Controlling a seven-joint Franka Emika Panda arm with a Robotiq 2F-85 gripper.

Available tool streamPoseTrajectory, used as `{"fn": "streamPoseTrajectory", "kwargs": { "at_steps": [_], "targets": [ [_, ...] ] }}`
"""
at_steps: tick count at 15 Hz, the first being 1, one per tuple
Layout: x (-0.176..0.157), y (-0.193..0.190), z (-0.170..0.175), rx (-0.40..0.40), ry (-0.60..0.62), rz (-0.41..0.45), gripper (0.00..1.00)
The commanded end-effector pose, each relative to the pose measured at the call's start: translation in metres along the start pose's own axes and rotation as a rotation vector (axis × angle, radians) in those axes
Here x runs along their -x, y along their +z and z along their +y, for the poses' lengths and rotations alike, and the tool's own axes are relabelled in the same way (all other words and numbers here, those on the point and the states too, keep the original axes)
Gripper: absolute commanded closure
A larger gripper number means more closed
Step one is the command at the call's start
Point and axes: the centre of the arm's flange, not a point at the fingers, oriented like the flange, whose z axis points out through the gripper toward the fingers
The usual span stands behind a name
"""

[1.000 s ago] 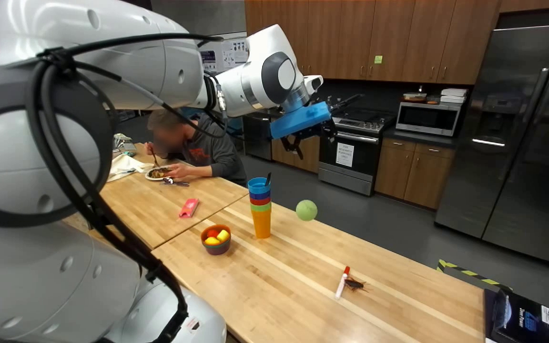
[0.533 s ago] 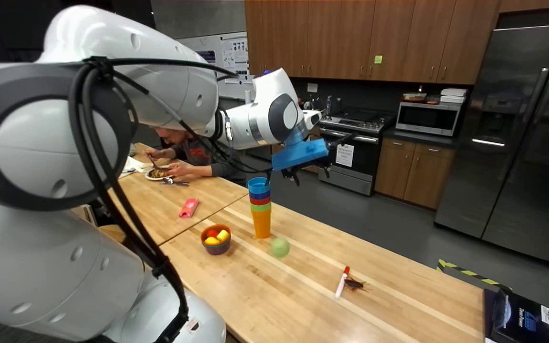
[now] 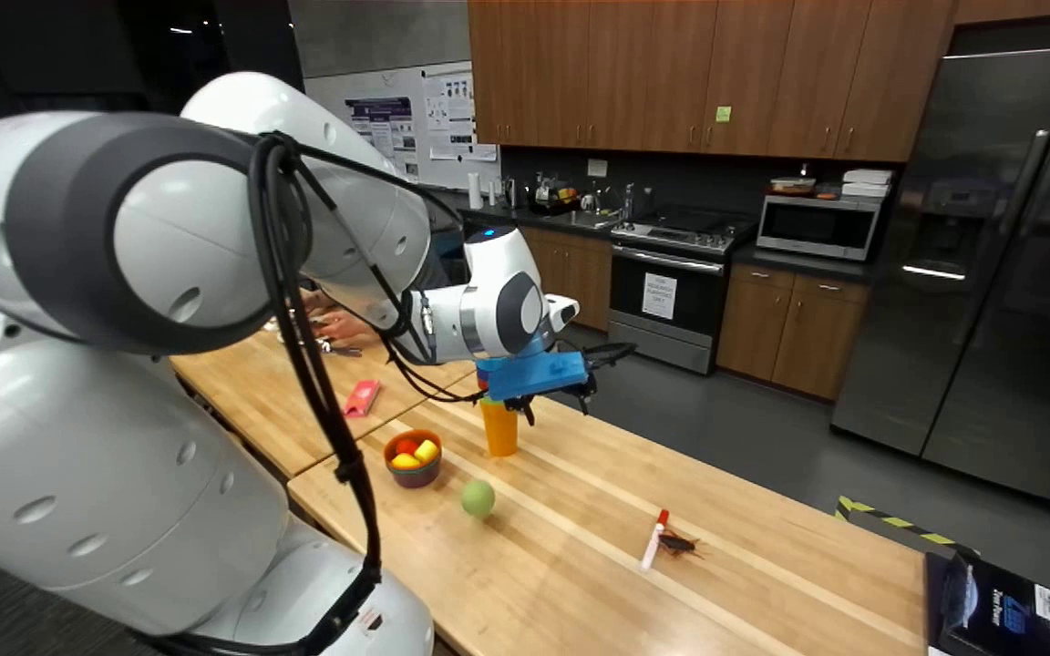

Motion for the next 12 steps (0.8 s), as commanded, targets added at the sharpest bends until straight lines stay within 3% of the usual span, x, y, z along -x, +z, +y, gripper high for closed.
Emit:
{"fn": "streamPoseTrajectory", "kwargs": {
  "at_steps": [1, 2, 3, 5, 12],
  "targets": [
    [0.0, 0.019, -0.064, -0.067, -0.091, 0.012, 0.07],
    [0.0, 0.022, -0.084, -0.09, -0.138, 0.019, 0.25],
    [0.0, 0.025, -0.104, -0.116, -0.182, 0.023, 0.28],
    [0.002, 0.028, -0.142, -0.154, -0.268, 0.023, 0.42],
    [0.005, 0.02, -0.23, -0.235, -0.484, 0.015, 0.97]
  ]
}}
